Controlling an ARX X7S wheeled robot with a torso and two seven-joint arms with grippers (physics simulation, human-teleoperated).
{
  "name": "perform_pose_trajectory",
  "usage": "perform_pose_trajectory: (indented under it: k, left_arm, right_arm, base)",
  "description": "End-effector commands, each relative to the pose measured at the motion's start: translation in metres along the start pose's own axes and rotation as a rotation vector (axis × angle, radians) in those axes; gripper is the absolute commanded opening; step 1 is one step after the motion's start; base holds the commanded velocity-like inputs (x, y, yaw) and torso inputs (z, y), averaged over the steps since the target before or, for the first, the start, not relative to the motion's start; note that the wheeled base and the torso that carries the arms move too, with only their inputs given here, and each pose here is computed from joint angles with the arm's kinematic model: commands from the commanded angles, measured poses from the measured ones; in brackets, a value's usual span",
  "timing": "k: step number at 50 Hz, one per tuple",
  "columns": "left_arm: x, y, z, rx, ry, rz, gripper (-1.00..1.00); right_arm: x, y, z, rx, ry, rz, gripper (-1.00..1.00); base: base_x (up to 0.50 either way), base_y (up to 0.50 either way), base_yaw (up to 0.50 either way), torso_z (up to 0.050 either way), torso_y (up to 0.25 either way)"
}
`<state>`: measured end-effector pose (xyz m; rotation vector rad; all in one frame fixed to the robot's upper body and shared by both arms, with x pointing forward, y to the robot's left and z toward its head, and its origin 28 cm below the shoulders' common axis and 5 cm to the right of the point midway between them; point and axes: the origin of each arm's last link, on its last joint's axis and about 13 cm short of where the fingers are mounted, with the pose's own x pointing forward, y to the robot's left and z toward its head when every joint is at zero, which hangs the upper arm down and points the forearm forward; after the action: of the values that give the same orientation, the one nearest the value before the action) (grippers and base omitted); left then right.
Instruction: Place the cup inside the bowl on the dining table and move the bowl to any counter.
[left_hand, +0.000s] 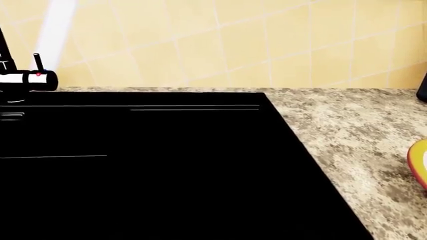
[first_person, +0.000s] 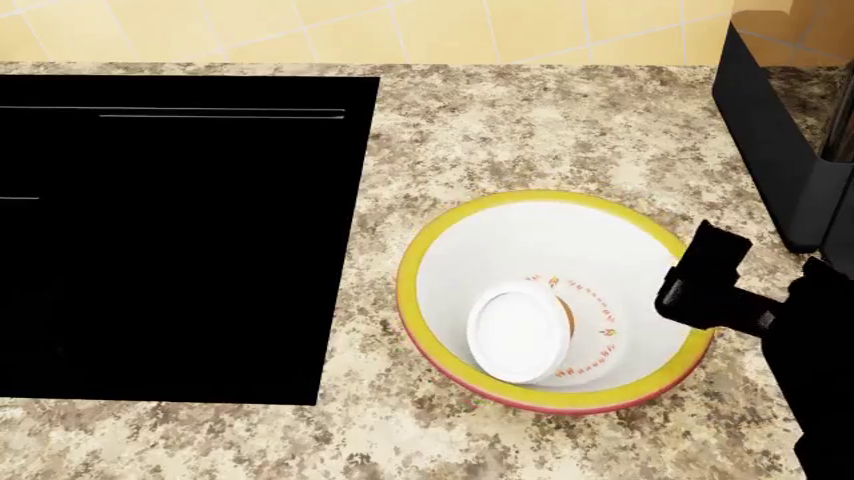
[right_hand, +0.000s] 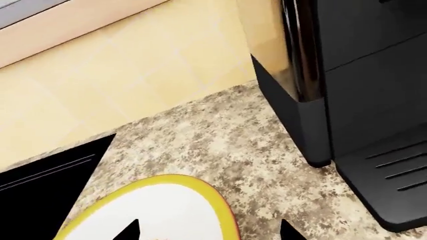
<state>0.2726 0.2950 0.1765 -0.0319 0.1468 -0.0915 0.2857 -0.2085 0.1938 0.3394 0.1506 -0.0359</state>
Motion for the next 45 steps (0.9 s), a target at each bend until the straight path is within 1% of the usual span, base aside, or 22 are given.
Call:
perform_pose_trajectory:
  k: [1,2,3,4,5,6,7,8,9,10,15,20,25,27,29,30,31,35,36,39,42,45]
  left_arm:
    - [0.002,0.000,0.005,-0.008,-0.025,0.017,1.00]
    - [0.003,-0.002,0.005,-0.016,-0.028,0.015,1.00]
    - [0.005,-0.004,0.006,-0.014,-0.028,0.016,1.00]
    - [0.007,-0.005,0.007,-0.015,-0.029,0.016,1.00]
    - [0.007,-0.004,0.008,-0.011,-0.031,0.018,1.00]
    - [0.007,-0.004,0.009,-0.012,-0.033,0.019,1.00]
    - [0.007,-0.004,0.009,-0.014,-0.033,0.022,1.00]
    - [0.009,-0.005,0.008,-0.018,-0.018,0.045,1.00]
    - [0.010,-0.005,0.008,0.000,-0.020,0.051,1.00]
    - [0.009,-0.005,0.007,-0.008,-0.014,0.049,1.00]
    - [0.007,-0.008,0.007,0.001,-0.003,0.061,1.00]
    - [0.005,-0.010,0.024,0.011,-0.030,0.083,1.00]
    - [0.005,-0.013,0.038,0.013,-0.035,0.075,1.00]
    - [0.004,-0.015,0.048,0.029,-0.044,0.064,1.00]
    - [0.004,-0.015,0.057,0.033,-0.052,0.055,1.00]
    - [0.005,-0.017,0.062,0.016,-0.054,0.043,1.00]
    - [0.009,-0.017,0.065,0.020,-0.053,0.035,1.00]
    - [0.021,-0.016,0.072,0.024,-0.046,0.032,1.00]
    - [0.028,-0.016,0.076,0.029,-0.045,0.032,1.00]
    - [0.039,-0.016,0.088,0.040,-0.070,0.038,1.00]
    - [0.049,-0.017,0.109,0.071,-0.110,0.033,1.00]
    - [0.052,-0.019,0.118,0.075,-0.126,0.035,1.00]
  right_arm:
    - [-0.013,-0.004,-0.001,-0.168,-0.146,0.105,1.00]
    - [-0.013,-0.005,-0.002,-0.221,-0.174,0.105,1.00]
    - [-0.014,-0.007,-0.003,-0.255,-0.185,0.073,1.00]
    - [-0.016,-0.006,-0.006,-0.303,-0.185,0.098,1.00]
    - [-0.016,-0.006,-0.008,-0.318,-0.193,0.102,1.00]
    - [-0.016,-0.007,-0.011,-0.413,-0.212,0.100,1.00]
    - [-0.016,-0.007,-0.013,-0.473,-0.216,0.109,1.00]
    - [-0.016,-0.007,-0.014,-0.458,-0.243,0.136,1.00]
    - [-0.017,-0.006,-0.013,-0.391,-0.243,0.159,1.00]
    - [-0.018,-0.006,-0.012,-0.441,-0.255,0.169,1.00]
    - [-0.022,-0.004,-0.007,-0.444,-0.267,0.185,1.00]
    - [-0.023,0.006,0.013,-0.472,-0.298,0.175,1.00]
    - [-0.021,0.014,0.027,-0.470,-0.319,0.167,1.00]
    - [-0.019,0.017,0.035,-0.445,-0.327,0.163,1.00]
    - [-0.018,0.019,0.041,-0.444,-0.334,0.146,1.00]
    - [-0.016,0.020,0.044,-0.381,-0.322,0.148,1.00]
    - [-0.013,0.021,0.046,-0.396,-0.323,0.135,1.00]
    - [-0.005,0.027,0.057,-0.396,-0.329,0.144,1.00]
    - [-0.004,0.030,0.063,-0.402,-0.338,0.145,1.00]
    - [0.003,0.034,0.072,-0.405,-0.342,0.151,1.00]
    - [0.014,0.037,0.085,-0.408,-0.364,0.156,1.00]
    - [0.020,0.039,0.089,-0.417,-0.363,0.167,1.00]
  base:
    - [0.00,0.00,0.00,0.000,0.000]
    - [0.00,0.00,0.00,0.000,0.000]
    - [0.00,0.00,0.00,0.000,0.000]
    - [0.00,0.00,0.00,0.000,0.000]
    - [0.00,0.00,0.00,0.000,0.000]
    - [0.00,0.00,0.00,0.000,0.000]
    - [0.00,0.00,0.00,0.000,0.000]
    - [0.00,0.00,0.00,0.000,0.000]
    - [0.00,0.00,0.00,0.000,0.000]
    - [0.00,0.00,0.00,0.000,0.000]
    - [0.00,0.00,0.00,0.000,0.000]
    - [0.00,0.00,0.00,0.000,0.000]
    - [0.00,0.00,0.00,0.000,0.000]
    - [0.00,0.00,0.00,0.000,0.000]
    - [0.00,0.00,0.00,0.000,0.000]
    - [0.00,0.00,0.00,0.000,0.000]
    - [0.00,0.00,0.00,0.000,0.000]
    - [0.00,0.00,0.00,0.000,0.000]
    - [0.00,0.00,0.00,0.000,0.000]
    - [0.00,0.00,0.00,0.000,0.000]
    - [0.00,0.00,0.00,0.000,0.000]
    - [0.00,0.00,0.00,0.000,0.000]
